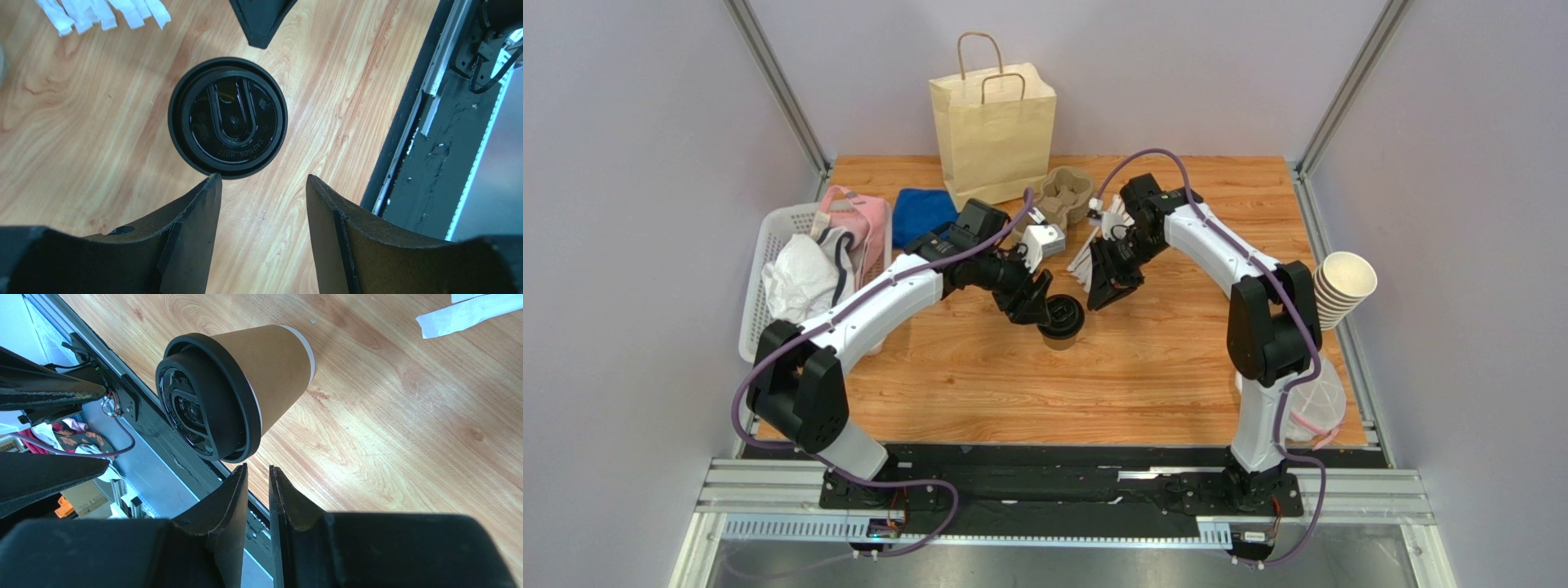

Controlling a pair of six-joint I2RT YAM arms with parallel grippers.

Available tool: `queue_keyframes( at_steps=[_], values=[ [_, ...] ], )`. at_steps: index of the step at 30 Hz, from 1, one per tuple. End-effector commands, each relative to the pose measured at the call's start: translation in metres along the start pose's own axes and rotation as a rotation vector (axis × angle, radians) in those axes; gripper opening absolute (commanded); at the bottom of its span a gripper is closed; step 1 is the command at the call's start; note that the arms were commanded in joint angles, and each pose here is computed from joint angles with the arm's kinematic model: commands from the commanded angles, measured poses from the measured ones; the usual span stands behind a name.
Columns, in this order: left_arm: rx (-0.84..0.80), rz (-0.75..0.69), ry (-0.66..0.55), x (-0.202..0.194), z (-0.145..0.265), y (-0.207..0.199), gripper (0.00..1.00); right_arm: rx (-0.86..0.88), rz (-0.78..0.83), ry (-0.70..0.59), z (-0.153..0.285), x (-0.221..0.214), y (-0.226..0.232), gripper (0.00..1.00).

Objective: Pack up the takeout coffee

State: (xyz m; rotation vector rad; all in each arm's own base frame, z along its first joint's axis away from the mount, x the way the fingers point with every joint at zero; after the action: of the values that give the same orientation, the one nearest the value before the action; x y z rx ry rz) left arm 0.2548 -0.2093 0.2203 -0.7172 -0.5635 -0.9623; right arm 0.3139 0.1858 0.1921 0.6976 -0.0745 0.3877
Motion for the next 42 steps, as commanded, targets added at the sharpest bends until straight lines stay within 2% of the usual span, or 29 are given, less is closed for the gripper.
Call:
queue_keyframes(
  at_steps=[1, 9, 24, 42],
  values=[
    [0.008, -0.214, -0.114, 0.024, 0.009, 0.001, 0.63, 0.025, 0.008, -0.022, 0.003, 0.006, 0.006, 0.23],
    [0.029, -0.457, -0.100, 0.032, -0.014, 0.018, 0.63, 0.036, -0.004, -0.009, -0.003, 0.009, 0.006, 0.26],
    [-0.005, -0.484, -0.076, 0.022, -0.040, 0.016, 0.59, 0.017, 0.035, -0.028, 0.005, 0.011, 0.018, 0.27],
    [0.019, -0.497, 0.026, -0.006, -0.065, 0.024, 0.56, -0.086, 0.034, 0.044, -0.025, 0.009, 0.001, 0.24]
  ],
)
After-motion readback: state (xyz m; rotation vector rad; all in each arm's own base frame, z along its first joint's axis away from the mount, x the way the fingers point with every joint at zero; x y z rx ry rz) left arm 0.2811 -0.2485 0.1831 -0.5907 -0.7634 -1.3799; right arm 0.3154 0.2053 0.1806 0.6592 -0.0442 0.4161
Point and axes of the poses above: each gripper's point midway between its finger pads, its own z axis back along the fingers, its own y axis along the line the jaws close on, x = y × z, the point moved 9 cm from there along z, back along the fingers, and after that the axes turned 1 degree about z, right-handed, at the moved point
